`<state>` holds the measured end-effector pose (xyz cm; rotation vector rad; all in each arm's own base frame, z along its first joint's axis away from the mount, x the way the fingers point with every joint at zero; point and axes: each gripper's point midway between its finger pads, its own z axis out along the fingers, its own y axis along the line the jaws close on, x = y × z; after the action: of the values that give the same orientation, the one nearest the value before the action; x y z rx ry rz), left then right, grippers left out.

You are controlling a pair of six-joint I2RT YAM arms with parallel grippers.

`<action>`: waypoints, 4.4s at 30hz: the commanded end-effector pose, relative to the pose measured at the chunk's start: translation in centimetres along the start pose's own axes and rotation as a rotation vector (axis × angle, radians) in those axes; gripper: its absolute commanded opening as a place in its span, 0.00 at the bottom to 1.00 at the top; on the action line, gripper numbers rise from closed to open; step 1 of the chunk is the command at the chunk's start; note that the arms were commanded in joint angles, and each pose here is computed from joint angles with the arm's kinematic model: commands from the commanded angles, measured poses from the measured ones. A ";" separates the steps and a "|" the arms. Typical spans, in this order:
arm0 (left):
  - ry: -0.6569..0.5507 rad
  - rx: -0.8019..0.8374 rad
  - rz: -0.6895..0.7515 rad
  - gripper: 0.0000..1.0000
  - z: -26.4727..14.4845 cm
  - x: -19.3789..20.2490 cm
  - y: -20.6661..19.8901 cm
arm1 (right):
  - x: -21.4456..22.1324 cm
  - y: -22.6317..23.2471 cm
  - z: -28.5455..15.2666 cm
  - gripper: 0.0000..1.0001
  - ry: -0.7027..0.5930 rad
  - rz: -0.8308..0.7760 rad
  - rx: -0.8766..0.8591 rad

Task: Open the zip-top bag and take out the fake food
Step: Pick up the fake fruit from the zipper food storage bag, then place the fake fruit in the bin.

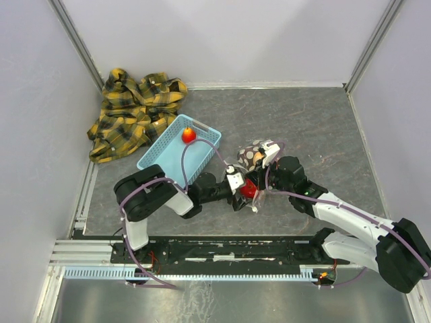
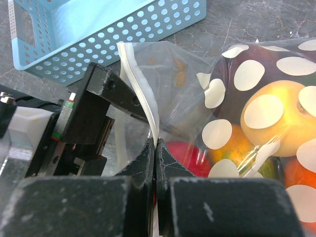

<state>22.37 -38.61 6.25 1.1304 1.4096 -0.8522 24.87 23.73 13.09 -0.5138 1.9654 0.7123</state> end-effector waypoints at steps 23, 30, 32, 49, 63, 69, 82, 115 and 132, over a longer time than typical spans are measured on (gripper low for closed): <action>-0.075 0.028 -0.092 0.60 2.1 -1.2 -0.5 | -1.2 0.5 0.0 0.02 -0.057 -0.003 -0.019; -0.093 0.035 -0.106 0.38 0.7 -2.7 -1.0 | -1.1 0.1 -0.3 0.02 -0.059 -0.016 -0.002; -0.099 0.026 -0.107 0.37 0.1 -3.1 -1.0 | -1.2 0.0 -0.5 0.02 -0.063 -0.020 0.006; -0.101 -0.003 -0.155 0.29 -3.0 -4.1 -1.5 | -0.7 -0.6 -0.6 0.02 -0.058 -0.024 0.030; -0.062 -0.067 -0.281 0.29 -5.4 -5.8 -0.9 | -0.5 -0.7 -0.8 0.01 -0.062 -0.024 0.036; -0.011 -0.114 -0.371 0.30 -6.0 -6.8 0.2 | -0.5 -0.6 -0.8 0.01 -0.061 -0.022 0.033; -0.022 -0.233 -0.466 0.32 -8.8 -9.5 3.9 | -0.4 -0.6 -0.7 0.02 -0.059 -0.018 0.029; -0.086 -0.560 -0.834 0.32 -14.9 -8.1 19.3 | -0.5 -0.3 -0.3 0.02 -0.049 -0.014 0.016; 0.067 -0.715 -0.983 0.50 -12.9 -0.5 24.4 | -0.2 -0.3 -0.1 0.02 -0.044 -0.006 0.011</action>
<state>39.62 -19.22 9.93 -0.1041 2.1513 -0.8272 24.62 22.81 11.97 -0.5011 1.9735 0.6753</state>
